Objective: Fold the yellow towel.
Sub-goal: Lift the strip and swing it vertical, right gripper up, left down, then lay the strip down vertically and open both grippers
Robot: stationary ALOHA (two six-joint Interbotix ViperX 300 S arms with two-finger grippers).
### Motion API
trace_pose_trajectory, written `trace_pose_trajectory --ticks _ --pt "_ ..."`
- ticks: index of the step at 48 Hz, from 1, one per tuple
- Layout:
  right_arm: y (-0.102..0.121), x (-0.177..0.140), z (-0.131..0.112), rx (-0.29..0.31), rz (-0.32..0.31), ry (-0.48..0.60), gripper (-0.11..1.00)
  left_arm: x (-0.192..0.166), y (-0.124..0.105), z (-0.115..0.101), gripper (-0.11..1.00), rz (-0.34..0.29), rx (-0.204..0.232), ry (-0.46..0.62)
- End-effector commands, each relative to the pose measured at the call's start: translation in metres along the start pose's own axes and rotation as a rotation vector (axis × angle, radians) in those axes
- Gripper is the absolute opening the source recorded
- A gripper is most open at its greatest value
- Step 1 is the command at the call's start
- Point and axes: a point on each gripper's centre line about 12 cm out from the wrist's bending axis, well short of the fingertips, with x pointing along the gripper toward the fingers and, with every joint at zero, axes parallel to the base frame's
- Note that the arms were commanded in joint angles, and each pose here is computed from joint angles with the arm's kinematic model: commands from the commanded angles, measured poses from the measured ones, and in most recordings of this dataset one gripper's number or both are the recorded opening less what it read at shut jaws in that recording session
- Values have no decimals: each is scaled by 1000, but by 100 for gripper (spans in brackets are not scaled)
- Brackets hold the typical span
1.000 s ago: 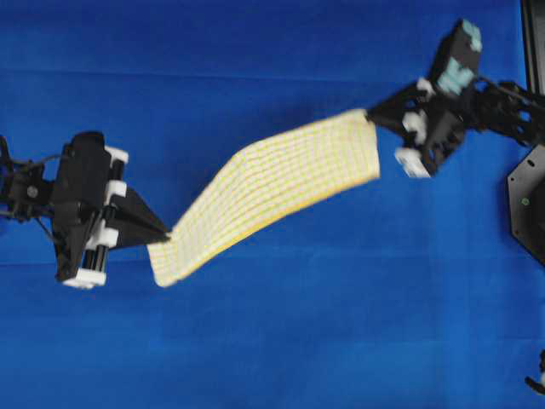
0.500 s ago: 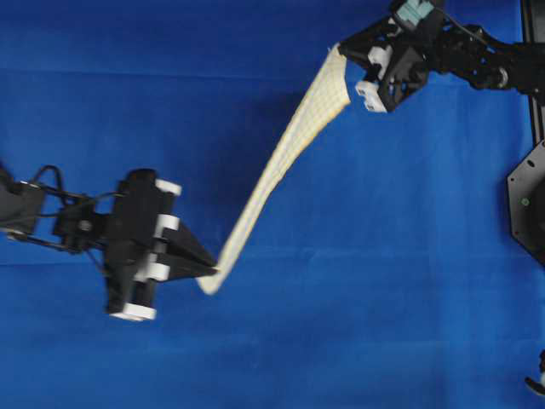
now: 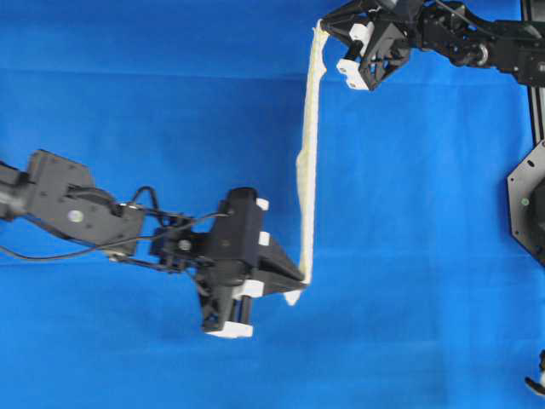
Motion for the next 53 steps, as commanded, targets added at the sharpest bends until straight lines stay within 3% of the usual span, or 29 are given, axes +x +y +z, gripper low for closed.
trace_pose_trajectory --ticks 1,18,32,47,53 --pt "-16 -1 20 24 -39 -55 5 3 -16 22 3 -33 17 -56" --pt "-17 -1 19 17 -42 -53 5 13 -13 16 3 -26 9 -40" --pt "-15 9 19 13 -31 -19 5 12 -9 -5 3 -21 -6 -26" --pt "-2 41 15 -14 -5 27 5 4 -5 -34 3 -6 -73 -45" --pt "4 53 19 -25 9 31 5 -4 -5 -43 3 -5 -77 -32"
